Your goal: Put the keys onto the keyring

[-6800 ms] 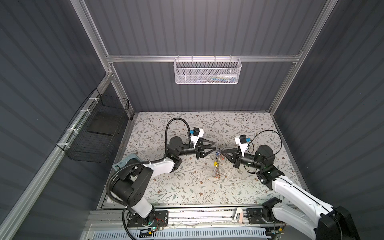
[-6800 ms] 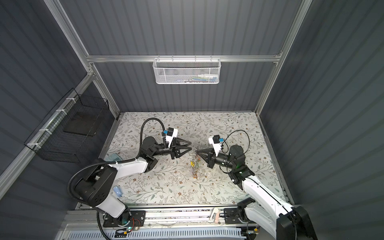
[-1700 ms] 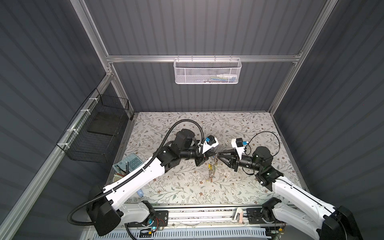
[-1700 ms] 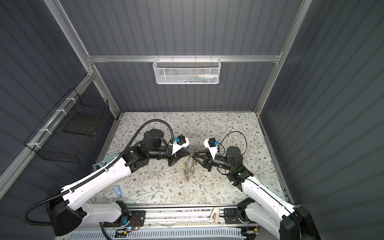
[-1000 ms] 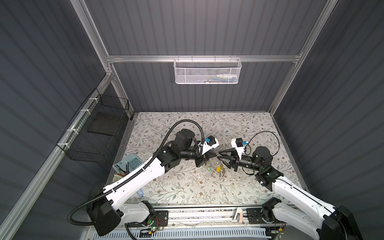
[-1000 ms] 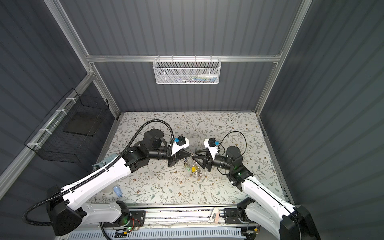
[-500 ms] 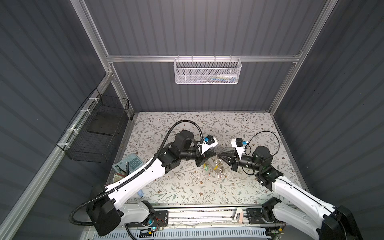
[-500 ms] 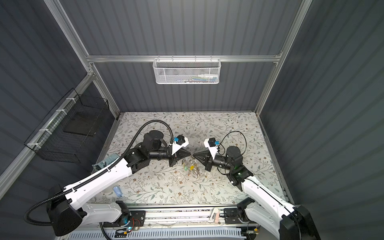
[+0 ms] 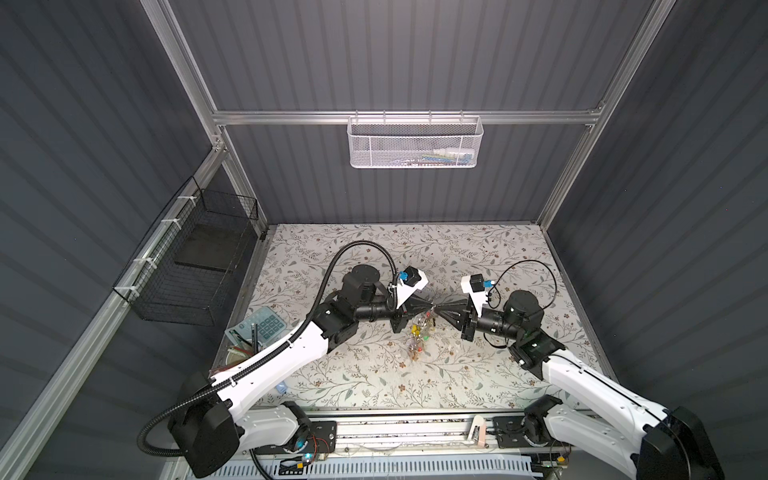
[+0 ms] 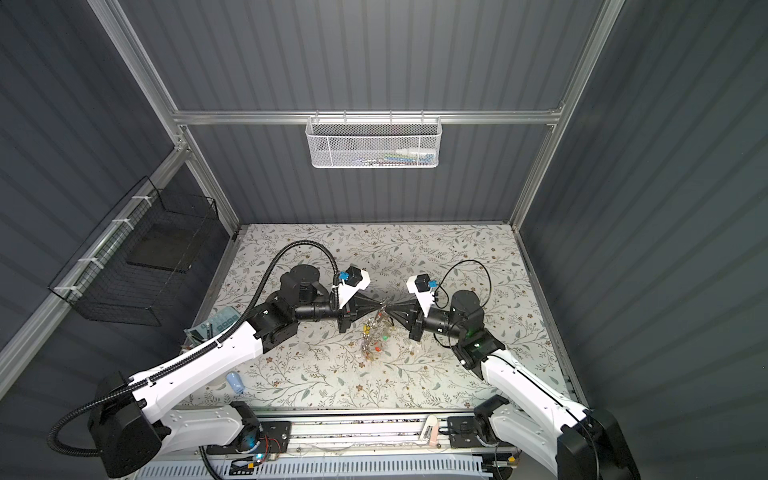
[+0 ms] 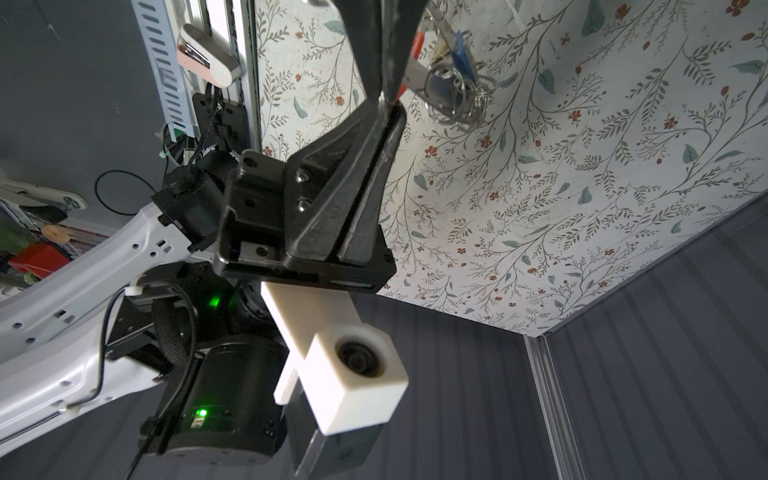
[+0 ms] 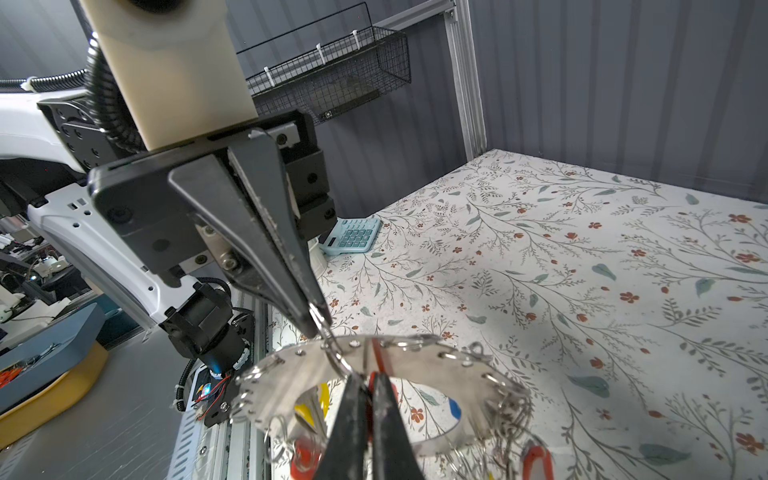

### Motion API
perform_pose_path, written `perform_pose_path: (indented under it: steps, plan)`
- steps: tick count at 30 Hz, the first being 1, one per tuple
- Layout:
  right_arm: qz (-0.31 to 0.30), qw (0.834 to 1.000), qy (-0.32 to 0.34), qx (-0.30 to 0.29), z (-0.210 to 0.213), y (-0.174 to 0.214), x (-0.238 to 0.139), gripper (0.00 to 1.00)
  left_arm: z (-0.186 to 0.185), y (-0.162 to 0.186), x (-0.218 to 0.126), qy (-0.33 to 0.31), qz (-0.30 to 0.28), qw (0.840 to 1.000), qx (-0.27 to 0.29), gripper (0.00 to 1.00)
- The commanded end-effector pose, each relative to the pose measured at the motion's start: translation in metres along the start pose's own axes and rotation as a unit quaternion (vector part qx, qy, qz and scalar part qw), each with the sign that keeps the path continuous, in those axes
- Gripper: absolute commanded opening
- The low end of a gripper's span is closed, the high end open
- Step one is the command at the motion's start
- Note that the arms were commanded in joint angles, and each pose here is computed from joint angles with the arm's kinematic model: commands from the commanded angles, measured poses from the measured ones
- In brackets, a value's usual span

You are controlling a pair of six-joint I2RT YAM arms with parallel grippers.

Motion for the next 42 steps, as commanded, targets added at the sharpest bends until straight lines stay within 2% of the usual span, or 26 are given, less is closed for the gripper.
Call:
perform_pose_path:
  steps: [1,23,42]
  plan:
    - [-0.004,1.000,-0.018,-0.009,0.003,-0.008,0.002,0.00,-0.012,-0.025,-0.009,0.036,-0.072,0.996,0.027,0.00]
    - [-0.005,1.000,-0.017,-0.008,0.003,-0.009,0.002,0.00,-0.007,-0.001,0.015,0.136,-0.047,0.990,-0.009,0.00]
    - [-0.010,1.000,-0.007,-0.007,0.004,-0.011,-0.001,0.00,-0.005,0.006,0.008,0.102,-0.027,0.994,-0.001,0.00]
Point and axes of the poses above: each gripper's point midway between its finger pads, its own x axis out along the fingers, its own z axis along the line the jaws close on, y = z × x, the point moved 10 cm from there along -x, back along the fingers, and after that the axes turned 7 degrees about -x, right-handed, at the moved point
